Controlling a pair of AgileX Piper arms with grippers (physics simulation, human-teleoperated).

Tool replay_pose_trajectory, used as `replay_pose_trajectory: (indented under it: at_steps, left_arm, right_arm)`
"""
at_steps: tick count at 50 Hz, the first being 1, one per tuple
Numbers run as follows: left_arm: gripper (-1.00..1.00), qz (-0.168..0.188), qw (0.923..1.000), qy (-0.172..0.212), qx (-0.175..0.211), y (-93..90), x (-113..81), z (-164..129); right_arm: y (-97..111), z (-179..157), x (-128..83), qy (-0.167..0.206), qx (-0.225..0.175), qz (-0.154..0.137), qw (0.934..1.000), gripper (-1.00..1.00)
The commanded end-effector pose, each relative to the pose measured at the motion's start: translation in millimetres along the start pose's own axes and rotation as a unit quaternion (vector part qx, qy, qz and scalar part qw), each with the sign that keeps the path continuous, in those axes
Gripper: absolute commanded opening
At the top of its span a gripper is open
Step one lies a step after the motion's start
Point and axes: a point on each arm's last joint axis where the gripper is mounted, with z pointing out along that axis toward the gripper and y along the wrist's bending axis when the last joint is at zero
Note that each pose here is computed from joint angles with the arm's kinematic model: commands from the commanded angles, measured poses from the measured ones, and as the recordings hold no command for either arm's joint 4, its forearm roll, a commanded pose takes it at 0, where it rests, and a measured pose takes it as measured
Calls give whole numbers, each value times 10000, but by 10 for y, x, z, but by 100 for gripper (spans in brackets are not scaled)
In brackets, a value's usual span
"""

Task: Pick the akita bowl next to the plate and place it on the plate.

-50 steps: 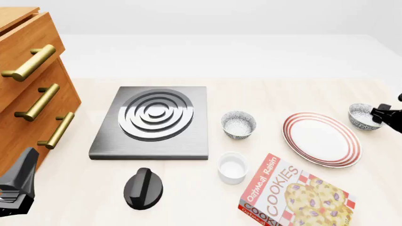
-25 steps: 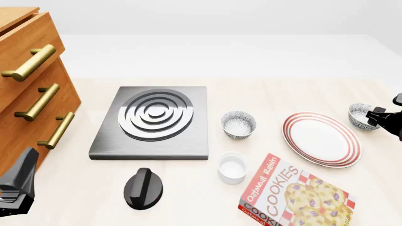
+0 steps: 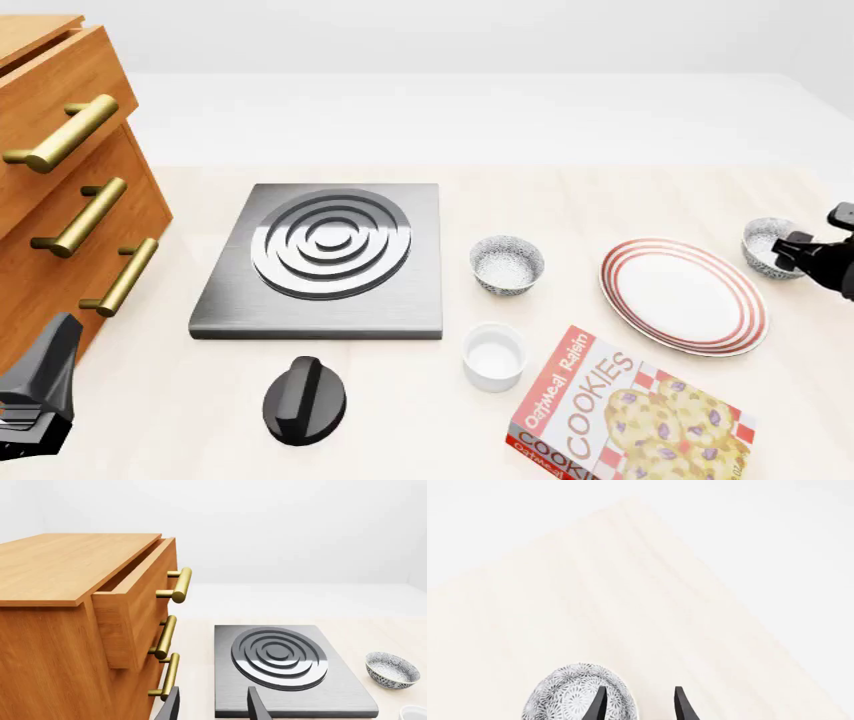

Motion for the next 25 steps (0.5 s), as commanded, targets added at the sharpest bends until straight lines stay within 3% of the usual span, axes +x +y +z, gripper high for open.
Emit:
replay_pose_trajectory:
  at_steps: [1,9,10,25]
  left_arm:
    - [100,0,10000,0,0,0,0,0]
    - [100,0,10000,0,0,0,0,0]
    - [100,0,10000,0,0,0,0,0]
    - [100,0,10000,0,0,0,0,0]
  right_arm:
    - [15,28,97,144,-30,-94,9998,100]
    - [1,49,155,204,-17,-125,9997,100]
    - [-5,47,159,210,-11,-123,9997,-100]
    - [60,19,88,233,-67,16,9997,-100]
